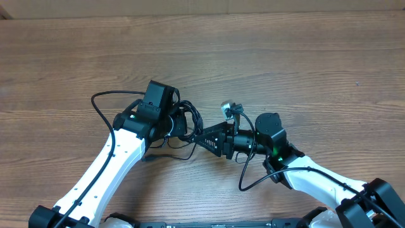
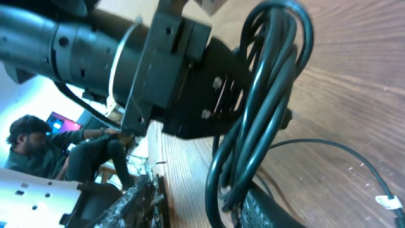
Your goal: Untangle cables
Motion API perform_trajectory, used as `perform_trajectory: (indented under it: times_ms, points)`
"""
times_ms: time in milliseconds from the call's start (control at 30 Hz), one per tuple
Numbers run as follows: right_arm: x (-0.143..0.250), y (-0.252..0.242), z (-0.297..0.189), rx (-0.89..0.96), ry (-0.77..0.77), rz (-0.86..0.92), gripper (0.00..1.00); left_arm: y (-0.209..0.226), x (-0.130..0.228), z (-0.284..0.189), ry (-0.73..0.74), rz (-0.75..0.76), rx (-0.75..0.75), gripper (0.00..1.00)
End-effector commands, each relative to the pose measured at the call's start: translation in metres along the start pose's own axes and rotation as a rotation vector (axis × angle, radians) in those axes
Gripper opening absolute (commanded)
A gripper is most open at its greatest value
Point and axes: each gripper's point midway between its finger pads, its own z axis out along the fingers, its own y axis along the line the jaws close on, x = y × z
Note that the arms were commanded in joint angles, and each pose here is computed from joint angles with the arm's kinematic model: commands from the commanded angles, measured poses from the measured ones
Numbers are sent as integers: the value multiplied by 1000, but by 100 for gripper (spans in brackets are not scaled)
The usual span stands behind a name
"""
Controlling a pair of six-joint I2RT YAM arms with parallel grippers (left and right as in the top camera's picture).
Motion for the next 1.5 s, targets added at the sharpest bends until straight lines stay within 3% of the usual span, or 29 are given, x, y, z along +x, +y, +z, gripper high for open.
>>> perform_trajectory:
  times_ms: [0,233,367,500,833,1167,1467]
  points:
    - [1,14,7,-31,23,-17,39,-7,-4,0,-18,-23,22,4]
    - [10,11,6,-28,59,11,39,22,-11,-2,-82,-145,-130,4]
    - [12,27,5,-110,86,-17,32,20,-12,-2,-87,-150,-119,4]
    - [9,36,4,-151,81,-49,31,17,-11,-1,-78,-152,-107,4]
    - [-31,5,-13,-40,-57,-58,46,13,-4,-1,-34,50,-87,4]
    - [-20,-9,-12,15,-21,9,48,10,-7,0,-51,82,-90,4]
    - [-5,8,0,-30,26,-4,47,1,-4,1,-85,134,-133,4]
